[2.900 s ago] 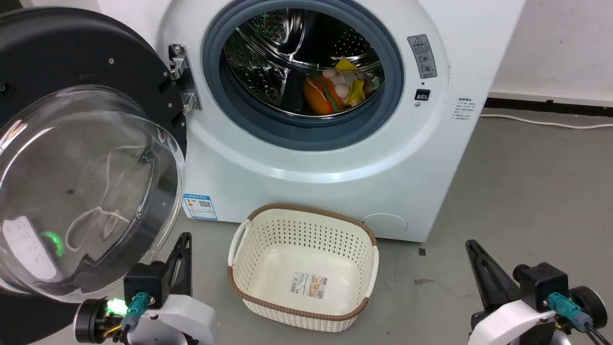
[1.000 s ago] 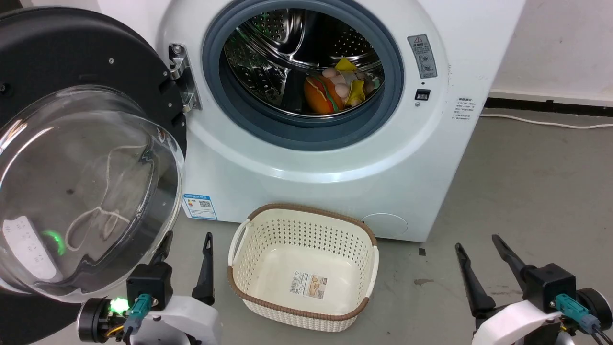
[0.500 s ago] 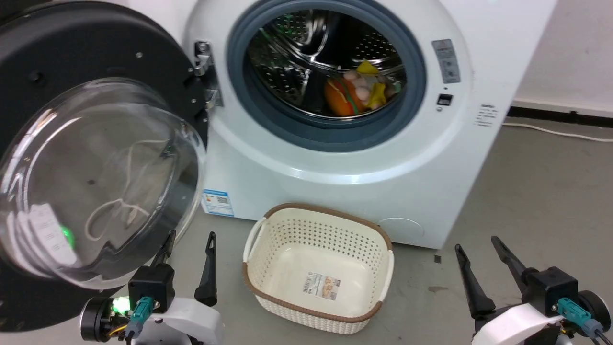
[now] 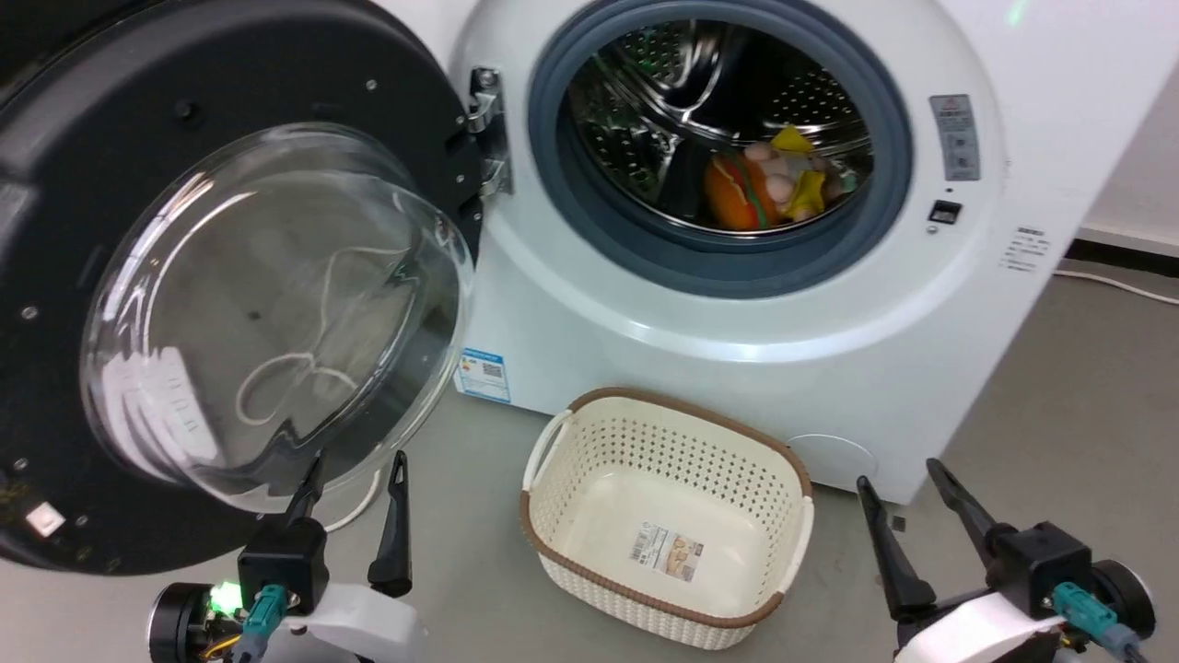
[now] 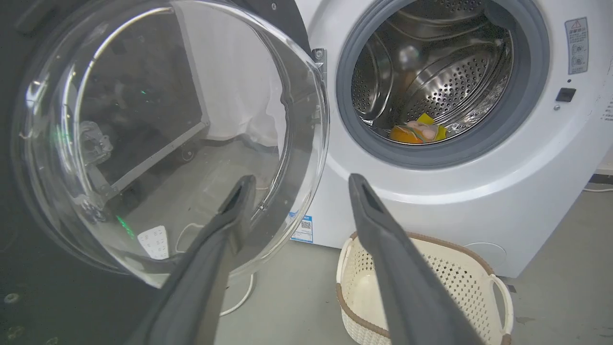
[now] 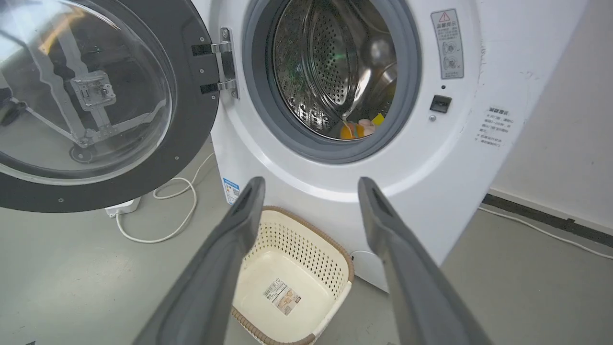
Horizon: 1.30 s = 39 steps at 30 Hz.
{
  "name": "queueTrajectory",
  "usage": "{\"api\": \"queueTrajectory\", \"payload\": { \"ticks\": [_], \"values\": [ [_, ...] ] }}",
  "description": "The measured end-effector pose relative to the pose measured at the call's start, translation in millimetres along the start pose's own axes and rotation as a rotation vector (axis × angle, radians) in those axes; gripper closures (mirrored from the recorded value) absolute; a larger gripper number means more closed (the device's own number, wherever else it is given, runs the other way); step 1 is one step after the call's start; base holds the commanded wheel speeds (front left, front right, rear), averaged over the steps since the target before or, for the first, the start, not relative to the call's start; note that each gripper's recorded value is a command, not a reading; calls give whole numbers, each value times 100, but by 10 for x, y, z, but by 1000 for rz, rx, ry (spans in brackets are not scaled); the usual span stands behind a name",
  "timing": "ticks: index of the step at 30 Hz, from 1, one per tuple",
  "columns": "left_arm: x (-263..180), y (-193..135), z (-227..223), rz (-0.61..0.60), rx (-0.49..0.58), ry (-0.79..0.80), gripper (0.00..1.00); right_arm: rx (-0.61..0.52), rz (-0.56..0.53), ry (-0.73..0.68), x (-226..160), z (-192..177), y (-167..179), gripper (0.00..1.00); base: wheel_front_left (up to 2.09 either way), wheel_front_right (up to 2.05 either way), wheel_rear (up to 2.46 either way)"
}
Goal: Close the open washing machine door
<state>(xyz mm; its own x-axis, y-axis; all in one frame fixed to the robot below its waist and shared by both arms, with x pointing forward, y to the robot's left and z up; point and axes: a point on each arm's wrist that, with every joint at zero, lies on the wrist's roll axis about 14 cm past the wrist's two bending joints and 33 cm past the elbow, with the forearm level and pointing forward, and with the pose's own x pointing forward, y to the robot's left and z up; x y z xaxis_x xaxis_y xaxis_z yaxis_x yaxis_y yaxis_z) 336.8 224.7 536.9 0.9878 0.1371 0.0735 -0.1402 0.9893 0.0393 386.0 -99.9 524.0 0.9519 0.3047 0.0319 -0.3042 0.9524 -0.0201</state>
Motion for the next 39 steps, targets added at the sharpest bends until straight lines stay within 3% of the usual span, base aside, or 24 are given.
{"api": "queueTrajectory", "payload": {
  "ticks": [31,32,33,39],
  "values": [
    [-342,419,46,132,-18,-49,0,3,205,-25,220,-44,657,0,0,0,0],
    [-358,430,39,135,-22,-49,16,4,210,-30,223,-39,674,0,0,0,0],
    [-373,439,30,137,-33,-47,98,4,214,-30,225,-41,689,0,0,0,0],
    [-420,489,68,146,-44,-66,100,8,234,-27,242,-77,749,0,0,0,0]
  ]
}}
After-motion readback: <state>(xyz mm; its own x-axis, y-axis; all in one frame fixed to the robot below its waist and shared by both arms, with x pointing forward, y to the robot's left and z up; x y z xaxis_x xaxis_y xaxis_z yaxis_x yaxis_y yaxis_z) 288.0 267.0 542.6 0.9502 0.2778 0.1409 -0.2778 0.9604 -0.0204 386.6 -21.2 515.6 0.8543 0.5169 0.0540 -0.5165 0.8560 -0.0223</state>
